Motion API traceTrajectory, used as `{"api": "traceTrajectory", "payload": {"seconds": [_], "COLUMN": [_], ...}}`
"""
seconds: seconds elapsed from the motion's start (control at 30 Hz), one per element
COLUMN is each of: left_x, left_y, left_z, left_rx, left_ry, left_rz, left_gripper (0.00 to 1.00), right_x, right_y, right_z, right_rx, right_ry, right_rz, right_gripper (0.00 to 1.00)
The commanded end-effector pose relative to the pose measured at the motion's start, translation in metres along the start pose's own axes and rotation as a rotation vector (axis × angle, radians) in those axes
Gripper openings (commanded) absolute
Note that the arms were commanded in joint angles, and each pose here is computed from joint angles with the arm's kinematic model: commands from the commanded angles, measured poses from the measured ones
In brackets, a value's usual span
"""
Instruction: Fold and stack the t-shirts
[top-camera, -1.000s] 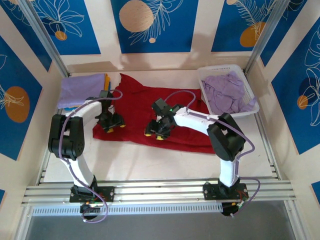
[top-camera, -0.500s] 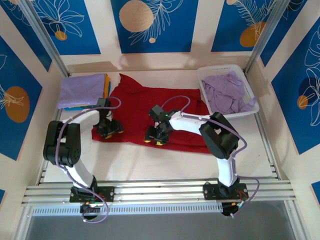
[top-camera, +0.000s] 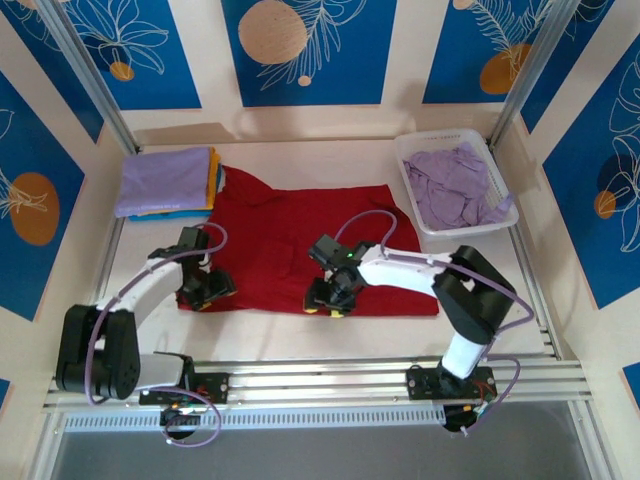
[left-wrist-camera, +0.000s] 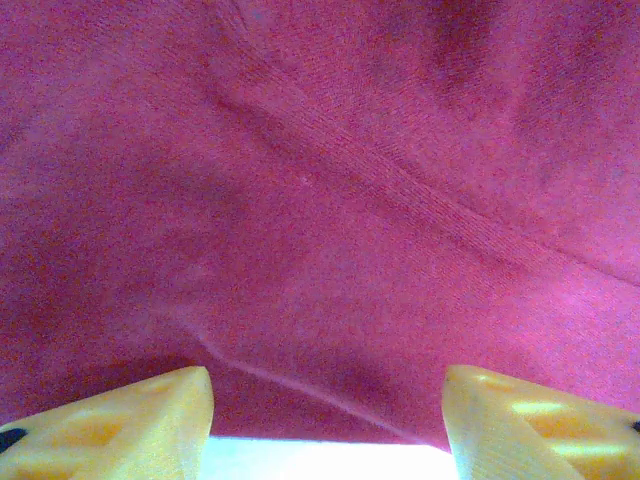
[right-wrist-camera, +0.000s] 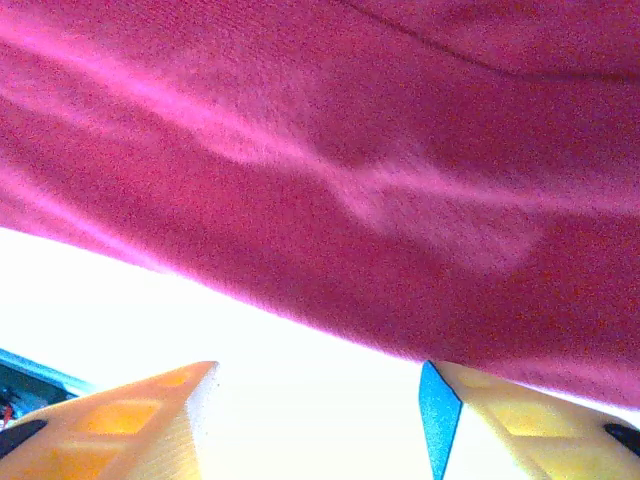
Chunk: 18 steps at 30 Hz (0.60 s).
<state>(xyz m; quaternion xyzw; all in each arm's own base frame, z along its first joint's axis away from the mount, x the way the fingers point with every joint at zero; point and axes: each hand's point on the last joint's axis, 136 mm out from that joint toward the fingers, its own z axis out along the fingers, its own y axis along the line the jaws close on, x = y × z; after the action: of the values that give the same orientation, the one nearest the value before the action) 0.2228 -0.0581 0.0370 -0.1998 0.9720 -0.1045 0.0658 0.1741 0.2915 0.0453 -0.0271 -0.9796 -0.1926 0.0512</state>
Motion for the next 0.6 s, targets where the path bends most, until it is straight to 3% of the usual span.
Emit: {"api": "traceTrajectory", "payload": {"seconds": [0.0, 0.27, 0.57], "left_x": [0.0, -0.021, -0.04], "left_y": [0.003, -0.022, -0.032], "left_z": [-0.013, -0.018, 0.001], "left_rx": [-0.024, 0.038, 0.019], "left_ry": [-0.011, -0.035, -0.002], "left_rz": [-0.018, 0.004, 0.007], "left_gripper": [0.63, 0.63, 0.65], "right_x": [-0.004, -0.025, -0.044], "right_y": [-0.018, -0.052, -0.048], "right_z": [-0.033, -0.053, -0.022], "right_rx": [0.024, -0.043, -0.062], "right_ry": [-0.086, -0.125, -0.039], "right_rz": [0.066, 0.141, 0.112], "right_gripper": [0.58, 0.59, 0.57]}}
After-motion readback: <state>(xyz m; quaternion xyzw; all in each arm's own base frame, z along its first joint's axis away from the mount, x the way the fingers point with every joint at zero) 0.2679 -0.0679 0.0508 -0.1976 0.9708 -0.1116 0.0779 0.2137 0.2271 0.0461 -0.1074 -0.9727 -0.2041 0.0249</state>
